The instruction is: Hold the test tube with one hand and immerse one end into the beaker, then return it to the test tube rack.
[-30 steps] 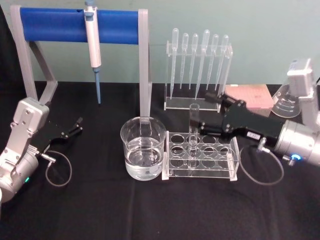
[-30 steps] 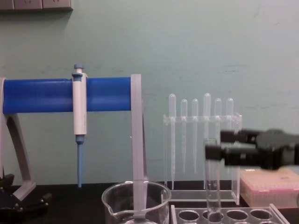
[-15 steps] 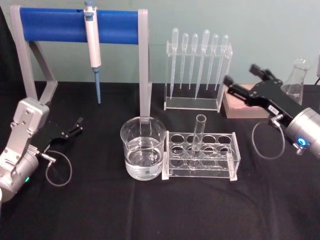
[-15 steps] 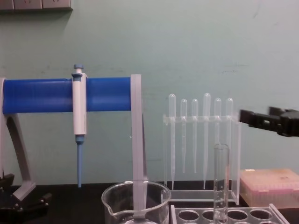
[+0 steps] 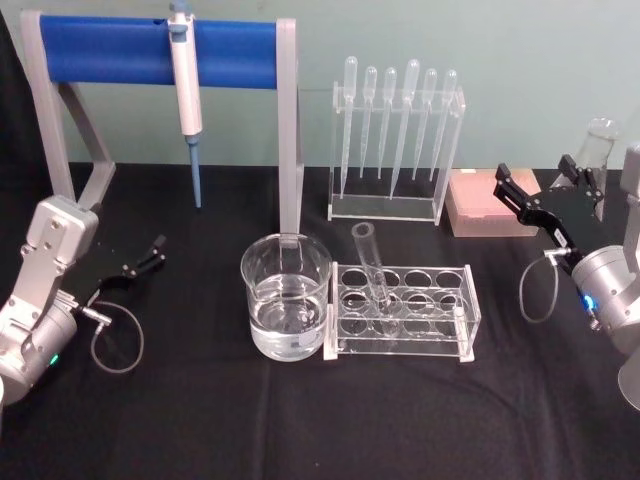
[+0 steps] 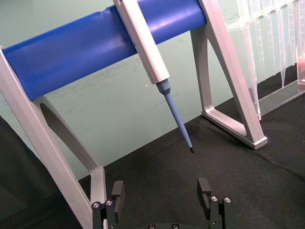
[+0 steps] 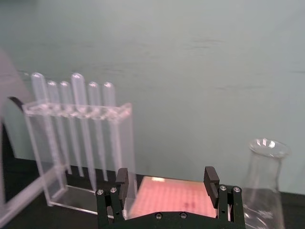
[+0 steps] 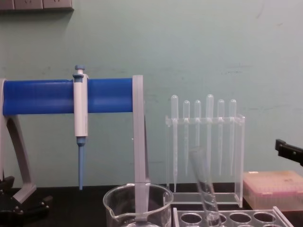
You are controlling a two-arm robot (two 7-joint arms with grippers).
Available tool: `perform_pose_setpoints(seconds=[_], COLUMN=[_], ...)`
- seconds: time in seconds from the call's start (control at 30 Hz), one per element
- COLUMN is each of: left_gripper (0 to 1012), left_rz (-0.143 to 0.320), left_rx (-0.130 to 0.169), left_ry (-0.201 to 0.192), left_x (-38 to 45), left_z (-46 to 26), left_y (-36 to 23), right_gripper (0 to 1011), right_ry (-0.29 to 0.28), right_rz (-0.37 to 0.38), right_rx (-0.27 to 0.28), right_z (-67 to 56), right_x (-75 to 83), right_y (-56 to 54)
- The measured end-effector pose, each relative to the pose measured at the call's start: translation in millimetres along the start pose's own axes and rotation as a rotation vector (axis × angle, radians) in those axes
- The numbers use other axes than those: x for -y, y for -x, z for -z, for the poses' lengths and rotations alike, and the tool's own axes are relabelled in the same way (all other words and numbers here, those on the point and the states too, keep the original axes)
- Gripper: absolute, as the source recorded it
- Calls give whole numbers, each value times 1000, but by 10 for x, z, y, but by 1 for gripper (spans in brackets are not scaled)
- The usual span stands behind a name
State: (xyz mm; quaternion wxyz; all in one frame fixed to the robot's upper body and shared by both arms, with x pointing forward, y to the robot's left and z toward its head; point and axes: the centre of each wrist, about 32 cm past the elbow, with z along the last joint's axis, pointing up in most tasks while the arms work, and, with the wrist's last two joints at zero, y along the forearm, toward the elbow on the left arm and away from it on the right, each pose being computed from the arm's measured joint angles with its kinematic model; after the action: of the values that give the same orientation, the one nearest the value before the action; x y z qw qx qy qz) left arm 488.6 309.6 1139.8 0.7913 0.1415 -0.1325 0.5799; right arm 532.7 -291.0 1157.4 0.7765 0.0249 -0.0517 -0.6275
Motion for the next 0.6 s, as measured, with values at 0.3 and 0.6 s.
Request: perform_pose_setpoints(seconds=[0.3, 0.6], left_gripper=[1000, 1000], left_rz=[0, 0], left_rx=[0, 0], left_ry=[0, 0], left_x=[0, 0], left_z=[0, 0], left_y=[0, 0], right_gripper=[1003, 1002], right_ry=[5, 7], right_rz=[40, 31], right_rx=[13, 10], right_z=[60, 67], right_x=[1, -2], right_y=[21, 18])
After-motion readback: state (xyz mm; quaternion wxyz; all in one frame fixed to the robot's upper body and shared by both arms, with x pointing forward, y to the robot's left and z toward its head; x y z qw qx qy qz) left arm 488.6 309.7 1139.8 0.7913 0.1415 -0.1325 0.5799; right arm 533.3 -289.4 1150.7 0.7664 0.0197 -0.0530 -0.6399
